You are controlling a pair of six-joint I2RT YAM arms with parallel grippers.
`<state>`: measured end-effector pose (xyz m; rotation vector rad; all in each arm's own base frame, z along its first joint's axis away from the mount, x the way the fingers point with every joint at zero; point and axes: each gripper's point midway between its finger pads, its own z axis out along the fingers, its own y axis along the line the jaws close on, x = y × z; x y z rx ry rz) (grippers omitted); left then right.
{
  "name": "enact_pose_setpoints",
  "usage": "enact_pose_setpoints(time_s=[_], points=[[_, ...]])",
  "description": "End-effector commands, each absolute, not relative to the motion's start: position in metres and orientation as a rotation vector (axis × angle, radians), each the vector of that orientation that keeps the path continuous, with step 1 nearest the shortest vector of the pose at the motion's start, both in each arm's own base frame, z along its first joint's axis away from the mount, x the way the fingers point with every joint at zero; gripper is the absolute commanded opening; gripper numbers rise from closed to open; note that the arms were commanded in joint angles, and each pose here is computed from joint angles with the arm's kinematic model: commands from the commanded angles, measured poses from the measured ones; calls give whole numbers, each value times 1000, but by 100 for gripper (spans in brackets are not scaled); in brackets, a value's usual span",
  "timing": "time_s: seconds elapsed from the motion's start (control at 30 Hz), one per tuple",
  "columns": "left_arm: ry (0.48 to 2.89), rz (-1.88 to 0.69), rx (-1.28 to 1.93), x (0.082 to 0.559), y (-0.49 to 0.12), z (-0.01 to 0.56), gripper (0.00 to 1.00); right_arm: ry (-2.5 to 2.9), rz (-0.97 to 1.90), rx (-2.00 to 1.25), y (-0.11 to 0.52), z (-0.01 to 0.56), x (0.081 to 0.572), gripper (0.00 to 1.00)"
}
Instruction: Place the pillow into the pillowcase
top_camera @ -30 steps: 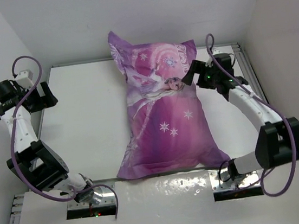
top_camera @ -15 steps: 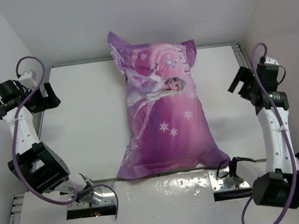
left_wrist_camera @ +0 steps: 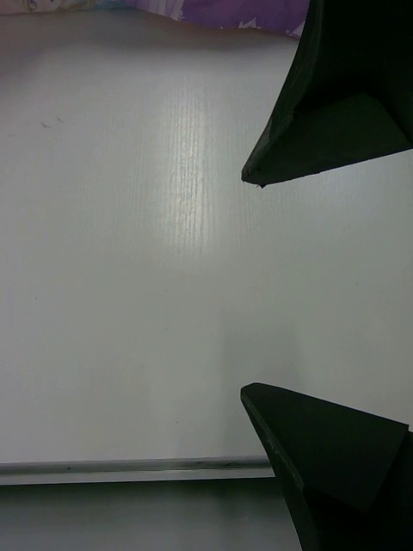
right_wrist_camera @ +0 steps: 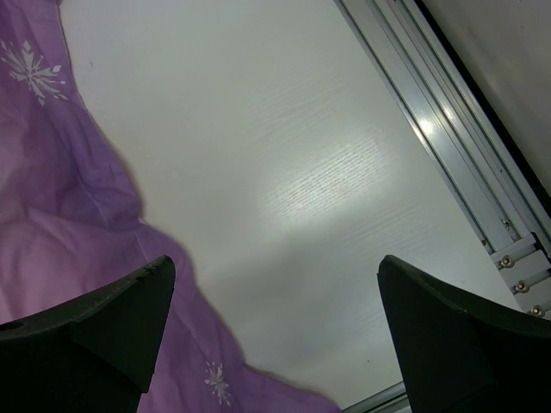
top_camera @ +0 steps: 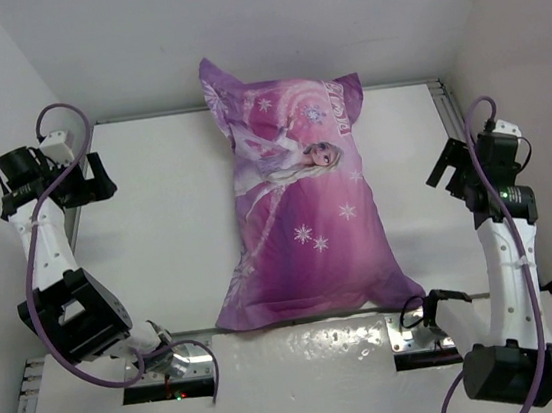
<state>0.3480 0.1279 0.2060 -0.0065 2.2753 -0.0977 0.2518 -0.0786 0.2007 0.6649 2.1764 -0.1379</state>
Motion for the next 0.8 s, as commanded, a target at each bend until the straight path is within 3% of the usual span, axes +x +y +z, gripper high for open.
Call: enact_pose_setpoints(time_s=[0.0,0.77], points=[[2227,-73,44,348,123,221,100,2143,-169,647,-83,210,247,99],[2216,-84,75,354,113,227,100,1847,-276,908,-111,230,233,99]])
